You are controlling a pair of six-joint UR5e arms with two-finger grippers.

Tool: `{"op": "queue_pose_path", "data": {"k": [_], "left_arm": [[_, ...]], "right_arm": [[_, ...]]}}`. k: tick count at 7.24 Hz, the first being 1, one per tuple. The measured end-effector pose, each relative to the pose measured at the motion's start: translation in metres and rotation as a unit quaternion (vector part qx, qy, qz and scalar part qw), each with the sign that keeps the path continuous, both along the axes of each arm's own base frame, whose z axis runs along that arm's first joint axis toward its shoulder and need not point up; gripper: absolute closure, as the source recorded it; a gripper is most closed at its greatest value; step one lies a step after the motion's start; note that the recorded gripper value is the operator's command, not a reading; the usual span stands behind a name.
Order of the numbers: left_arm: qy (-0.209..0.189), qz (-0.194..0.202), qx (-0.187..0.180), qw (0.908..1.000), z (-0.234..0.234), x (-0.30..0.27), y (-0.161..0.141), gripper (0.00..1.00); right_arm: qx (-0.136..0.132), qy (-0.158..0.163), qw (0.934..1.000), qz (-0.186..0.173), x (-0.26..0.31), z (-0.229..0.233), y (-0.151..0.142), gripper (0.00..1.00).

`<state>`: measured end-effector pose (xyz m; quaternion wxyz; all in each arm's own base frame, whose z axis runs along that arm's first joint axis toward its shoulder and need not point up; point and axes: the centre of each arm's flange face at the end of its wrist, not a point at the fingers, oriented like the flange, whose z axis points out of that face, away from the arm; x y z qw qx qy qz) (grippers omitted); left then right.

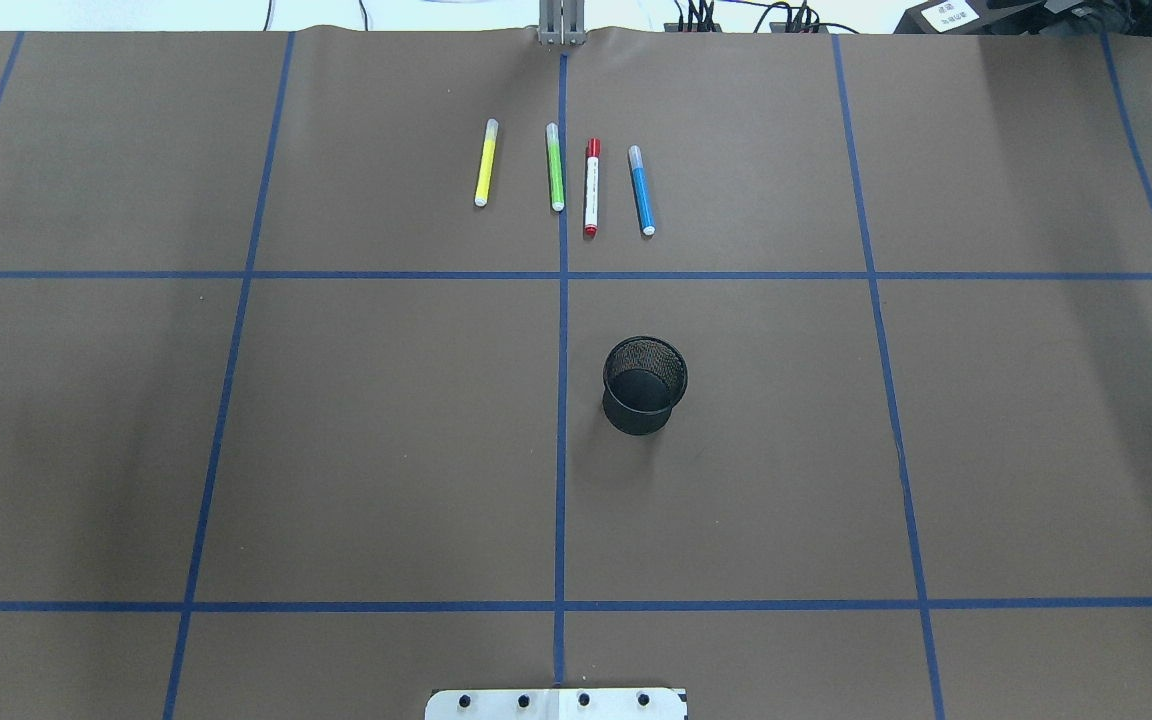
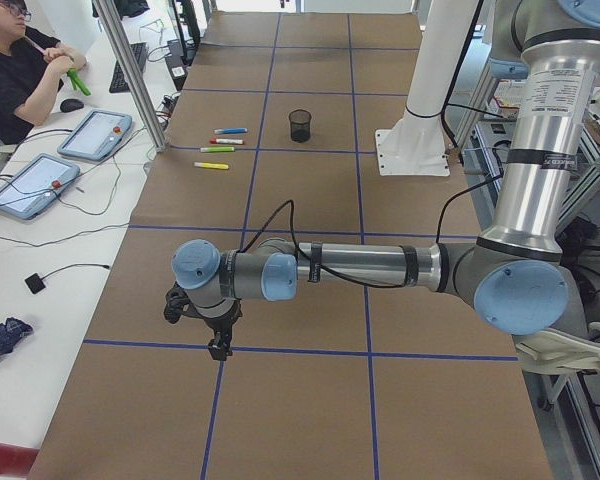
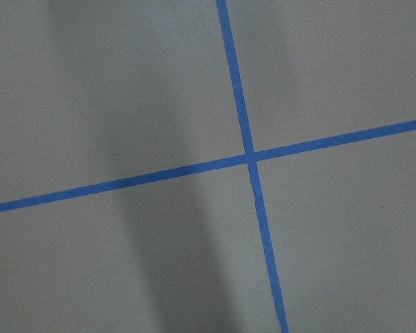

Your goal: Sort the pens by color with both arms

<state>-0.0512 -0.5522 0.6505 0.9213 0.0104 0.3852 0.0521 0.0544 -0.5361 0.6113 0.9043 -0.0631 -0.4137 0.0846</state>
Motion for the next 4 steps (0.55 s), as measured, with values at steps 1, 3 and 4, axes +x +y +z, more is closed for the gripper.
{"op": "queue_pose_path", "data": {"k": [1, 3, 4], "left_arm": [[0.0, 0.0, 0.0, 1.0, 0.0002, 0.0004, 0.0002, 0.0], [0.001, 0.001, 0.001, 1.0, -0.0004, 0.0008, 0.0001, 0.0], [0.001, 0.001, 0.001, 1.0, -0.0001, 0.0007, 0.0004, 0.0]], "right_arm": [[0.001, 0.0, 1.0, 0.0, 0.0, -0.0009, -0.0006, 0.0], [0.002, -0.001, 1.0, 0.0, 0.0, -0.002, -0.0015, 0.0], [0.003, 0.0, 1.0, 0.0, 0.0, -0.0026, -0.0022, 0.0]]}}
